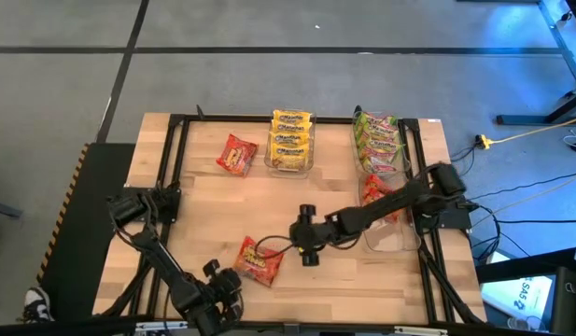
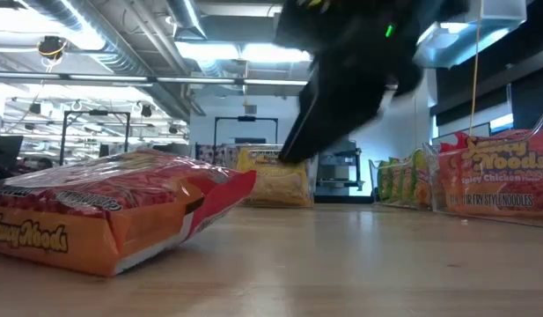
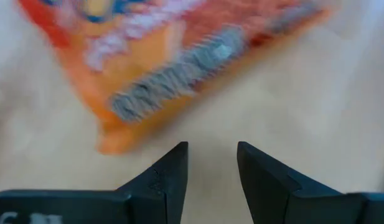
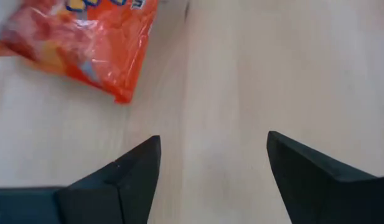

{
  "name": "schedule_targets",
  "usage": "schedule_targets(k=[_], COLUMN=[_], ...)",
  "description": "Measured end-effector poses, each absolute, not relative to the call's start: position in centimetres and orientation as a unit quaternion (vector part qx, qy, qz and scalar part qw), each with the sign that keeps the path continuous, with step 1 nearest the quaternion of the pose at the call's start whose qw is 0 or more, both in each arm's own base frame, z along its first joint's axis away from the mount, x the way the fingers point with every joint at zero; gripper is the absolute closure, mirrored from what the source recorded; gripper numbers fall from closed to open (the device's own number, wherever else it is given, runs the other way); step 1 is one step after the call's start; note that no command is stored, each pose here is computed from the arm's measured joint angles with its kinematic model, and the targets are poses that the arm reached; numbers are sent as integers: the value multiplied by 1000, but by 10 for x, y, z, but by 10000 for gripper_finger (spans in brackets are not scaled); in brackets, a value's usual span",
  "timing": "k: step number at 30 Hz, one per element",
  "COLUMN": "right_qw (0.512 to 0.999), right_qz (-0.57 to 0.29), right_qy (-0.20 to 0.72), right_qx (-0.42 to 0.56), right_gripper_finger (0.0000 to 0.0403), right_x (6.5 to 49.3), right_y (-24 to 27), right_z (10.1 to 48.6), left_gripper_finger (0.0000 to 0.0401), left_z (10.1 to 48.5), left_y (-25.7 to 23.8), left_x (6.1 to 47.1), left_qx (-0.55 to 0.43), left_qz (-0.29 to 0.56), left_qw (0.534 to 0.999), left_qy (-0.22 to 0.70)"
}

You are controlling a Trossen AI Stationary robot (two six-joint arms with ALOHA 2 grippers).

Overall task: Sort Maruchan noodles
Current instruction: Put the orange noodle pack into the bottom right transparent bin

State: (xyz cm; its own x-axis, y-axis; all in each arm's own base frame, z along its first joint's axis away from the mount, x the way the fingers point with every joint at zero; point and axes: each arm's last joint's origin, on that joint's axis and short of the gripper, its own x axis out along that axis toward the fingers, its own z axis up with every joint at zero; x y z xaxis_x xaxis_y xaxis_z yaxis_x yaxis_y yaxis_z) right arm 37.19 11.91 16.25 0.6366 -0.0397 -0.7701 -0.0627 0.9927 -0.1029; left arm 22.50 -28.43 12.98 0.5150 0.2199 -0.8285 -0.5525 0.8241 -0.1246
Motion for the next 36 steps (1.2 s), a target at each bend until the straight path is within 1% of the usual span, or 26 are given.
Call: schedule_targets(k=[3, 5, 9, 11, 13, 18, 21, 25, 28, 32, 36], right_qw=[907, 915, 922, 926, 920, 907, 894, 888, 887, 887, 879], right_qz=[17, 36, 85, 73, 70, 121, 125, 117, 123, 115, 99], right_qy=[420, 401, 369, 354, 361, 346, 357, 359, 355, 354, 370], right_qx=[-23, 12, 78, 108, 132, 210, 240, 263, 268, 273, 284], right_gripper_finger=[139, 139, 139, 139, 139, 137, 122, 92, 78, 72, 71], right_x=[365, 367, 379, 388, 393, 409, 414, 425, 434, 442, 444], right_y=[111, 104, 87, 79, 71, 62, 60, 59, 63, 65, 64], right_z=[188, 199, 205, 199, 189, 170, 155, 148, 145, 142, 131], left_gripper_finger=[268, 268, 268, 268, 268, 268, 268, 268, 268, 268, 268], left_z=[145, 152, 159, 155, 150, 135, 131, 125, 121, 120, 117], left_y=[-289, -293, -297, -295, -292, -286, -284, -281, -278, -279, -280], left_x=[228, 230, 233, 233, 234, 231, 230, 227, 225, 224, 223], left_qx=[-195, -173, -125, -102, -96, -103, -103, -99, -101, -103, -99], left_qz=[207, 200, 192, 193, 188, 185, 186, 188, 187, 184, 184], left_qw=[860, 882, 920, 931, 934, 934, 934, 934, 932, 932, 931], left_qy=[424, 391, 319, 293, 288, 289, 287, 288, 295, 295, 298])
